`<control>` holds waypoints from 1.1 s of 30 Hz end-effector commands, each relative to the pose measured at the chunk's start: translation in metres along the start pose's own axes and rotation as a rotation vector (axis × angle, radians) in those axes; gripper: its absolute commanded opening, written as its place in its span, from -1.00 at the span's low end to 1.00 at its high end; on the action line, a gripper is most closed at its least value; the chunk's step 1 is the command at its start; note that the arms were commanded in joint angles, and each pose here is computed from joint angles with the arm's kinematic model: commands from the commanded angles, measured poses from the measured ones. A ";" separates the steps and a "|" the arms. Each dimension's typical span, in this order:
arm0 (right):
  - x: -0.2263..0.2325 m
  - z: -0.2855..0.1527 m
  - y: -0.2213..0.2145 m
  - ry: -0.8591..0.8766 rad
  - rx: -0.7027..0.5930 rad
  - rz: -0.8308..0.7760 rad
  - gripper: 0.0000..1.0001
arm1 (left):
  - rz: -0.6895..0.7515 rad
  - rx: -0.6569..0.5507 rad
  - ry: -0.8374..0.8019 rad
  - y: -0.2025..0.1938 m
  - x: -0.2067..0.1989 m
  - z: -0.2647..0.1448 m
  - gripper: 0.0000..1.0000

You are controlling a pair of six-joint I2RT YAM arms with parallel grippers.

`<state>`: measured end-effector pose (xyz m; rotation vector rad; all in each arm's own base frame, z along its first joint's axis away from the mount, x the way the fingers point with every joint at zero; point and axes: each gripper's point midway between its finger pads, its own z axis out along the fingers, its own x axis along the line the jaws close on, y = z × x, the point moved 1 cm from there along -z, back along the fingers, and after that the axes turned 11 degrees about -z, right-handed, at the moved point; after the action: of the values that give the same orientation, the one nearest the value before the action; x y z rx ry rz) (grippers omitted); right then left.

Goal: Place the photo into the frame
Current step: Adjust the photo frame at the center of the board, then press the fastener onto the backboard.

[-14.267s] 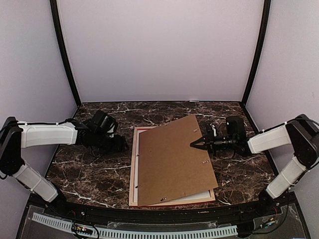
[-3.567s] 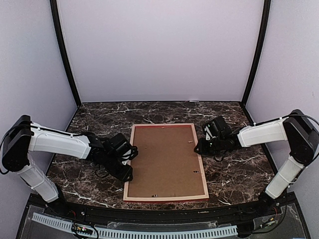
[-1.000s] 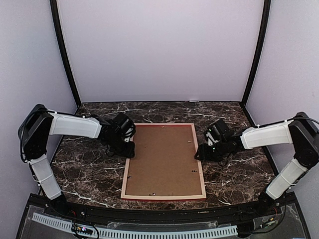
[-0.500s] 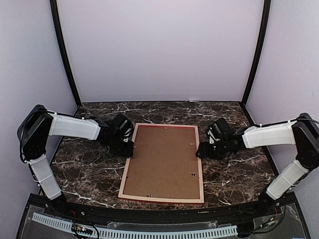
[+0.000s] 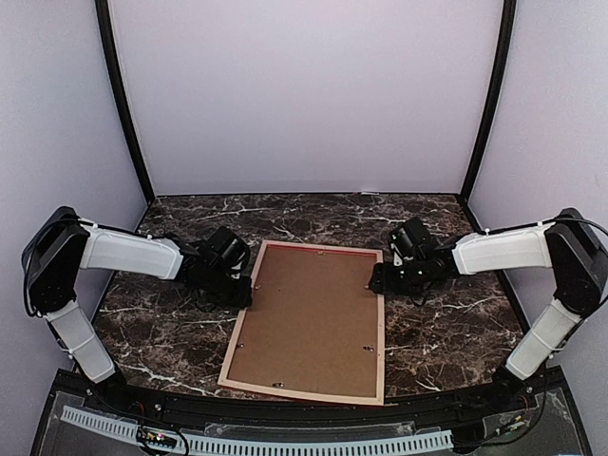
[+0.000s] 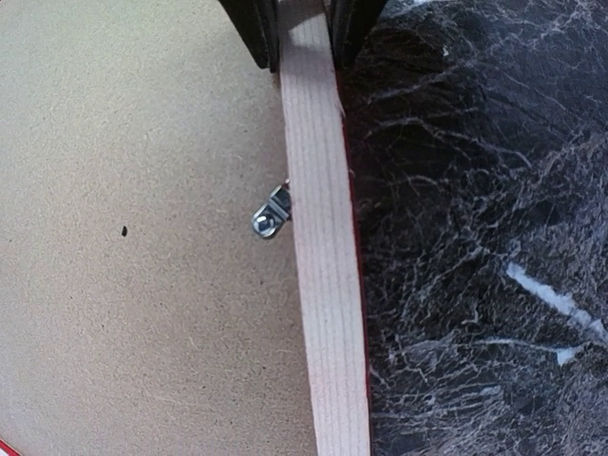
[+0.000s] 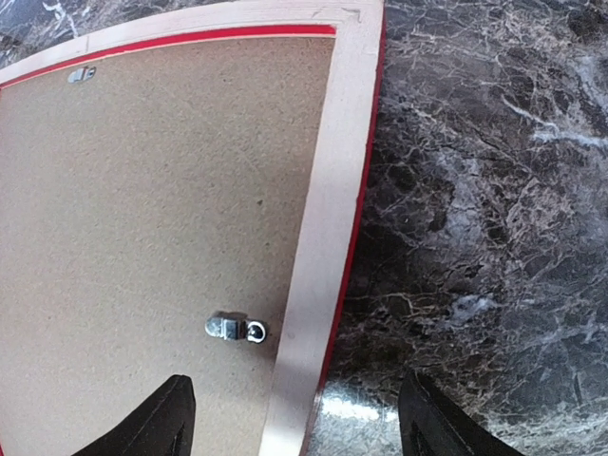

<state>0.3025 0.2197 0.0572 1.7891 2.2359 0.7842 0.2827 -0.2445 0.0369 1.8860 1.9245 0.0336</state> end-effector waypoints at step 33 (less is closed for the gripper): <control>0.000 0.034 0.013 -0.023 0.044 0.034 0.21 | -0.018 0.100 0.117 -0.039 0.020 0.000 -0.94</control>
<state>0.3262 0.2283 0.0373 1.8879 2.1880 0.7612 0.2770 -0.2448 0.0370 1.8468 1.9658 0.0794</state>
